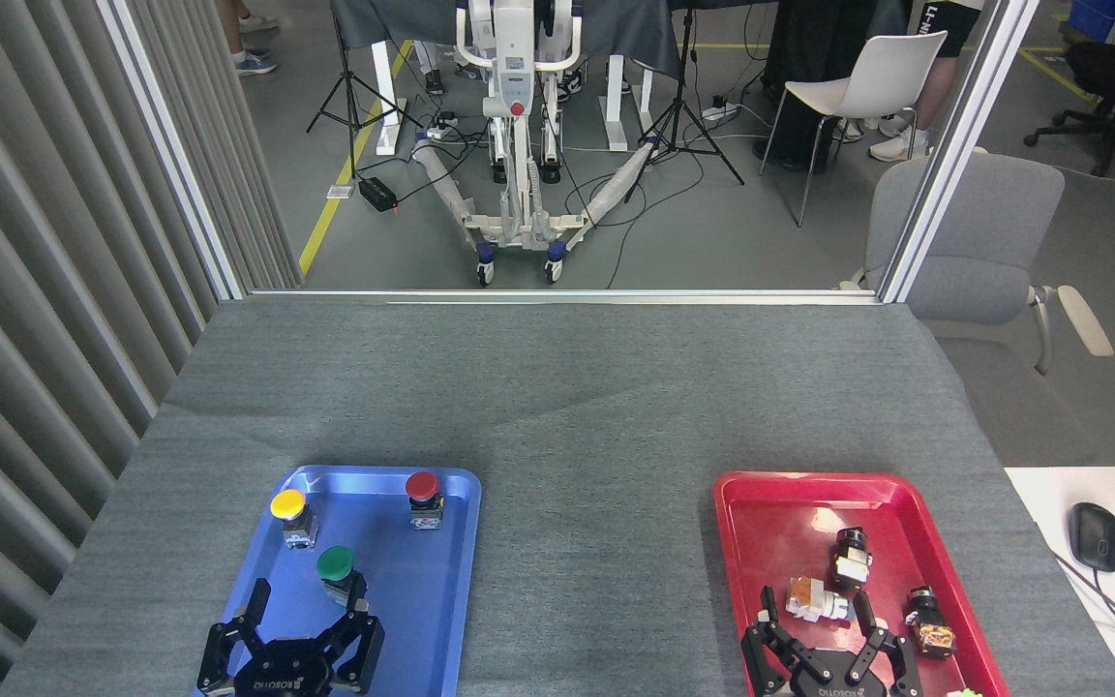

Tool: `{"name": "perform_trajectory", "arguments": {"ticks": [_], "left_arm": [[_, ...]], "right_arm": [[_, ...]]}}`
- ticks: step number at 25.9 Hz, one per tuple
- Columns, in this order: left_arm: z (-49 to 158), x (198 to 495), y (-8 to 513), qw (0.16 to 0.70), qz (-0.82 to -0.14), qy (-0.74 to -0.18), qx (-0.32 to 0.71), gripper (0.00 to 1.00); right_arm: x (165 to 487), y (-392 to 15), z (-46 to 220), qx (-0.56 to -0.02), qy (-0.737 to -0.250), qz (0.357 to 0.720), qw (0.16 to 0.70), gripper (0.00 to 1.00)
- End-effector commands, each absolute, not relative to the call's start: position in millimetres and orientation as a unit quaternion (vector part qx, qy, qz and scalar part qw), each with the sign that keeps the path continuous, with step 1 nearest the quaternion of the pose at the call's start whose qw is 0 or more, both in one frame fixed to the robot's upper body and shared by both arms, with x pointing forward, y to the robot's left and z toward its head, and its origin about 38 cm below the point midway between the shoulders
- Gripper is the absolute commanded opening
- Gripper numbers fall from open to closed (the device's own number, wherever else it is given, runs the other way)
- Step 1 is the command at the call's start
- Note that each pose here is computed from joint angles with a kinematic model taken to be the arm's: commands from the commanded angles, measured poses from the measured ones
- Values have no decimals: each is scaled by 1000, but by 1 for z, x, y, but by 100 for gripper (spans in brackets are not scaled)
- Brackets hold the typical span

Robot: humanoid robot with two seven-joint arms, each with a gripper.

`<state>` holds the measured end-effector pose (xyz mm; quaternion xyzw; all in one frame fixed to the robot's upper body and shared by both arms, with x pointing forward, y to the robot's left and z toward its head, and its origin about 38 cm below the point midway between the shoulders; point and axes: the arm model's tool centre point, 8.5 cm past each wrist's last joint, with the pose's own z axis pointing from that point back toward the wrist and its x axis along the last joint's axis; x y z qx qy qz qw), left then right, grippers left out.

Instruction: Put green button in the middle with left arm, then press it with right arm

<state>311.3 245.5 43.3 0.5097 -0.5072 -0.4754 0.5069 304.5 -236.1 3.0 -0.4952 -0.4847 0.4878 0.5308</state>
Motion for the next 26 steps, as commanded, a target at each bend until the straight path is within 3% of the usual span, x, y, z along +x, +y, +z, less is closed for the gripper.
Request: {"name": "perform_trajectory", "arguments": {"ticks": [1,26], "left_arm": [[44,311,246,506,-474,-508,511,100],[44,307,239,489,-486,-528,495,100]], "right_arm": [[304,-236,3,-495,-486,488,530,100],[307,-235,0,-491,-486,488,533,100]]}}
